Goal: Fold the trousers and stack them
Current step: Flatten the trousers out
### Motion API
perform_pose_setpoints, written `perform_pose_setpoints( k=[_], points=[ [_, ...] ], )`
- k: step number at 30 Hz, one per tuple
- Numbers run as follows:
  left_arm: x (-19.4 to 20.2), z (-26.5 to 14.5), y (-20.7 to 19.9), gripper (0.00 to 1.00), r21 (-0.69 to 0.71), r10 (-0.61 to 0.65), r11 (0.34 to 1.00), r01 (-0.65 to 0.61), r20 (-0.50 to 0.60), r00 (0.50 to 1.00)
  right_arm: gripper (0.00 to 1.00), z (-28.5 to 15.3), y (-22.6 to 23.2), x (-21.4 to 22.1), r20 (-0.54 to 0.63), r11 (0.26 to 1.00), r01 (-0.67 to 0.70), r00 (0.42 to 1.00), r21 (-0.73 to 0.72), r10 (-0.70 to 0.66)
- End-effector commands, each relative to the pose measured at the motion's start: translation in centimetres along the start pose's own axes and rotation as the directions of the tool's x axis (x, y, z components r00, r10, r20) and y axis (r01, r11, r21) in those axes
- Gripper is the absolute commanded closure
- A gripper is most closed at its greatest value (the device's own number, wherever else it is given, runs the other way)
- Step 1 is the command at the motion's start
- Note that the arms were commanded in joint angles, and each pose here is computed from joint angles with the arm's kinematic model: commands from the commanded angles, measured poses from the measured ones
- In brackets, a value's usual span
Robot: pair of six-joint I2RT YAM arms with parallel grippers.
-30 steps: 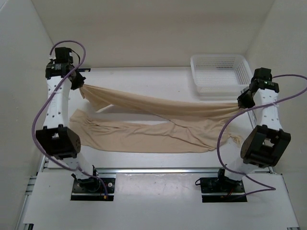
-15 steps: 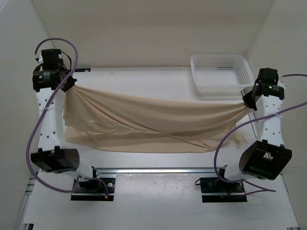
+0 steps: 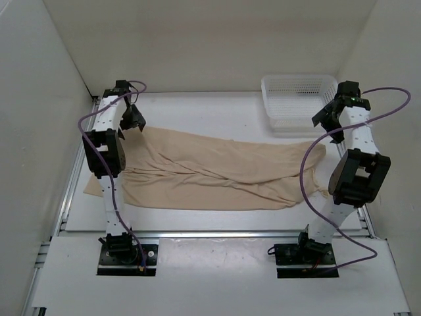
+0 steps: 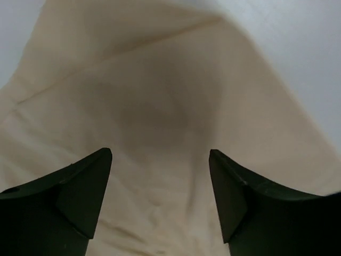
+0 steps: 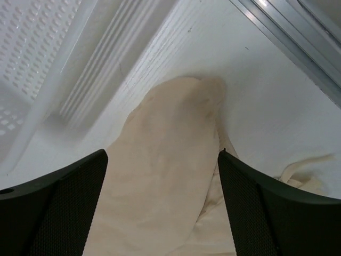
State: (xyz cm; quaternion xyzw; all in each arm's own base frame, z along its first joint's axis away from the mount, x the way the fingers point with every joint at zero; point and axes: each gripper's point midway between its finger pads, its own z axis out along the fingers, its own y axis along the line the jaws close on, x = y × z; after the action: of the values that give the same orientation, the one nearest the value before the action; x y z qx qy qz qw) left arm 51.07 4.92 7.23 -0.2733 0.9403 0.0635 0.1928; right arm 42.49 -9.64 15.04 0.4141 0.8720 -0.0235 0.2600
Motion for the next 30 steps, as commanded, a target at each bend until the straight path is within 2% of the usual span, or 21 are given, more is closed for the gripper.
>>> perform_pose_setpoints(
  k=[1, 3, 4, 5, 8, 10, 11, 13, 14, 15, 16, 18, 21, 24, 26, 28, 30],
  points=[
    [-4.6, -11.4, 2.4, 0.18, 0.094, -0.096, 0.993, 0.075, 0.241, 0.966, 0.12, -3.4, -1.1, 0.5, 0.049, 1.000, 0.011, 0.999, -0.015, -0.011],
    [-2.9, -10.2, 4.4, 0.44, 0.008, -0.090, 0.996, 0.090, 0.188, 0.978, 0.12, -4.0, -1.8, 1.5, 0.040, 1.000, 0.013, 0.999, -0.020, -0.012],
    [-2.1, -9.9, 5.1, 0.49, -0.028, -0.080, 0.996, 0.086, 0.165, 0.983, 0.12, -3.6, -2.2, 3.0, 0.013, 0.999, 0.034, 0.999, -0.017, -0.033],
    [-1.9, -9.5, 6.3, 0.49, -0.071, -0.093, 0.992, 0.105, 0.162, 0.982, 0.12, -4.2, -2.6, 3.3, 0.019, 0.999, 0.033, 0.999, -0.021, -0.032],
    [-0.1, -7.1, 7.1, 0.33, -0.114, -0.092, 0.988, 0.103, 0.093, 0.991, 0.13, -4.4, -3.2, 5.2, -0.007, 0.997, 0.065, 0.998, -0.038, -0.066],
    [-0.1, -5.9, 6.9, 0.27, -0.104, -0.087, 0.990, 0.094, 0.071, 0.994, 0.15, -4.2, -3.4, 5.8, -0.017, 0.997, 0.066, 0.998, -0.042, -0.067],
    [0.4, -3.9, 6.5, 0.25, -0.114, -0.080, 0.990, 0.083, 0.034, 0.996, 0.16, -4.2, -3.7, 6.3, -0.022, 0.997, 0.067, 0.997, -0.039, -0.068],
    [-0.3, -3.0, 6.0, 0.24, -0.121, -0.077, 0.990, 0.079, 0.020, 0.997, 0.16, -4.1, -3.5, 6.6, -0.034, 0.996, 0.067, 0.997, -0.057, -0.069],
    [0.3, -1.0, 5.9, 0.21, -0.140, -0.069, 0.988, 0.066, -0.019, 0.997, 0.17, -4.1, -3.5, 6.6, -0.033, 0.996, 0.076, 0.996, -0.057, -0.078],
    [0.1, -0.4, 5.7, 0.13, -0.143, -0.068, 0.988, 0.064, -0.024, 0.997, 0.17, -4.1, -3.4, 6.7, -0.038, 0.995, 0.075, 0.996, -0.064, -0.078],
    [-0.7, -0.4, 5.3, 0.10, -0.133, -0.072, 0.989, 0.071, -0.004, 0.997, 0.17, -4.1, -3.4, 6.7, -0.038, 0.995, 0.075, 0.996, -0.065, -0.078],
    [-0.5, 0.8, 5.0, 0.06, -0.131, -0.070, 0.989, 0.067, -0.020, 0.997, 0.17, -4.0, -3.2, 7.0, -0.040, 0.994, 0.083, 0.995, -0.069, -0.086],
    [-0.4, 2.3, 4.3, 0.06, -0.112, -0.071, 0.991, 0.068, -0.030, 0.997, 0.17, -3.9, -3.0, 6.8, -0.040, 0.994, 0.083, 0.995, -0.069, -0.086],
    [-0.3, 3.8, 3.9, 0.19, -0.110, -0.070, 0.992, 0.064, -0.046, 0.997, 0.17, -3.7, -2.8, 6.7, -0.041, 0.994, 0.083, 0.995, -0.068, -0.086],
    [0.1, 4.8, 3.9, 0.35, -0.117, -0.067, 0.991, 0.060, -0.060, 0.996, 0.17, -3.4, -2.9, 6.8, -0.049, 0.994, 0.085, 0.995, -0.063, -0.088],
    [-0.7, 4.7, 3.9, 0.59, -0.103, -0.080, 0.992, 0.074, -0.046, 0.996, 0.17, -3.7, -2.4, 6.7, -0.041, 0.993, 0.091, 0.995, -0.073, -0.094],
    [-0.5, 5.3, 3.7, 0.90, -0.099, -0.069, 0.993, 0.063, -0.059, 0.996, 0.17, -3.7, -2.6, 6.9, -0.049, 0.993, 0.092, 0.994, -0.069, -0.096]
  ],
)
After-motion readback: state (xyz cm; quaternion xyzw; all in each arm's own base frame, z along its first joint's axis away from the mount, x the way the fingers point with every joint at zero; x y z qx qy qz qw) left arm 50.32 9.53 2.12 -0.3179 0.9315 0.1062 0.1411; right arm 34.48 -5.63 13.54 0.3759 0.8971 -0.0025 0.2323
